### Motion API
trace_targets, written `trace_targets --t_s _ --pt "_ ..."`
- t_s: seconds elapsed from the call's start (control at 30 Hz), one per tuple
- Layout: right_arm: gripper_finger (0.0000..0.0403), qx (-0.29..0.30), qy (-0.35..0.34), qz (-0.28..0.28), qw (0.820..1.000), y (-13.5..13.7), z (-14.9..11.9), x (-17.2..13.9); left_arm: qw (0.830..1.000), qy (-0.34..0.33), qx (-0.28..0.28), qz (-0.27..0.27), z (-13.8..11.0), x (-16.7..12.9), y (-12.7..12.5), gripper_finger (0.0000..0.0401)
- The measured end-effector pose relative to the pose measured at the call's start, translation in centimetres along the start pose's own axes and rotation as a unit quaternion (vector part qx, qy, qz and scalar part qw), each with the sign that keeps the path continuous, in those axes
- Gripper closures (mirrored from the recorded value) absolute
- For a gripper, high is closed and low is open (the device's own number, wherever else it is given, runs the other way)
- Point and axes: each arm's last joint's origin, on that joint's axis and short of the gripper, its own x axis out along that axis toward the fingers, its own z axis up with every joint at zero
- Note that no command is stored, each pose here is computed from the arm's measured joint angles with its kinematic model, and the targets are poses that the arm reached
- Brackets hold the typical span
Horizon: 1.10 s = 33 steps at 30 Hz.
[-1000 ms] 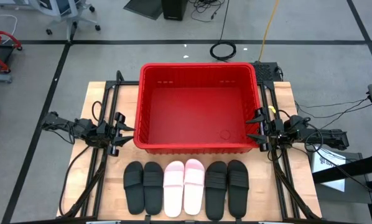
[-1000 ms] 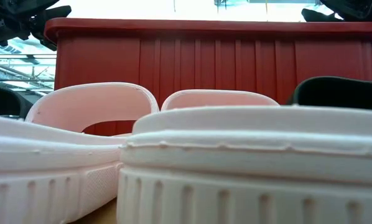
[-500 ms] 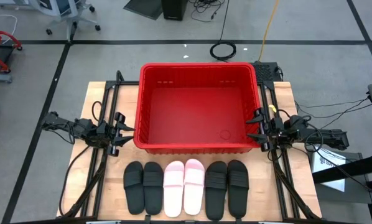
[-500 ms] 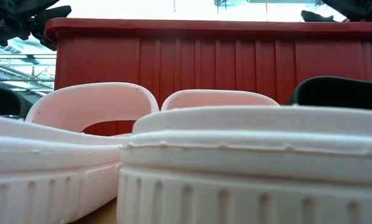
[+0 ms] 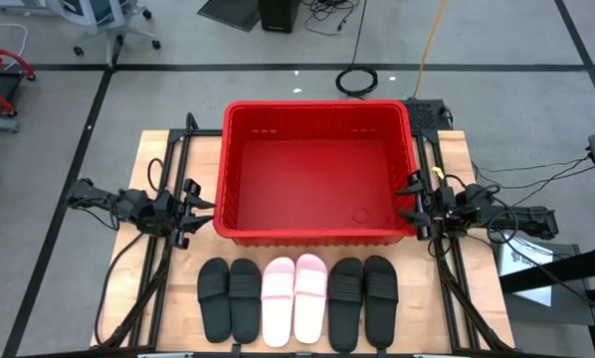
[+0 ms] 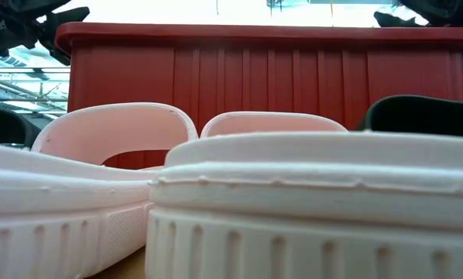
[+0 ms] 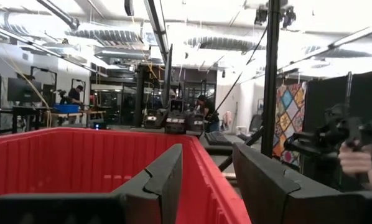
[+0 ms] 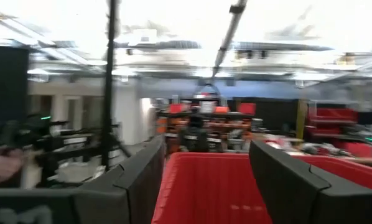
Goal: Pick and place slides into bin
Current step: Put the black slide into the red bin
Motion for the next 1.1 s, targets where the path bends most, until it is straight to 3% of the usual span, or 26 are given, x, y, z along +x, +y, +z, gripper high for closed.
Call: trace_targets --t_s 0.13,0.37,0.7,0.83,1.1 --pt "0.0180 0.025 0.002 -0.039 0.999 -0.2 -0.1 0.0 0.999 -0.032 -0.017 0.000 0.6 0.0 0.0 0.0254" --pt "0.0182 0.102 -0.049 -0.025 0.993 -0.2 0.9 0.0 0.993 -0.099 -0.070 -0.003 1.9 -0.2 0.1 0.0254" --pt "0.0185 0.143 -0.158 0.114 0.970 0.6 3.4 -0.7 0.979 -0.191 -0.064 0.018 3.7 -0.7 0.3 0.0254" --pt "0.0185 0.137 -0.195 0.136 0.962 0.7 4.1 -1.0 0.975 -0.210 -0.064 0.018 4.1 -0.9 0.4 0.0254" --pt "0.0186 0.140 -0.188 0.183 0.955 1.1 5.5 -0.1 0.966 -0.248 -0.069 0.017 4.7 -1.2 0.5 0.0254"
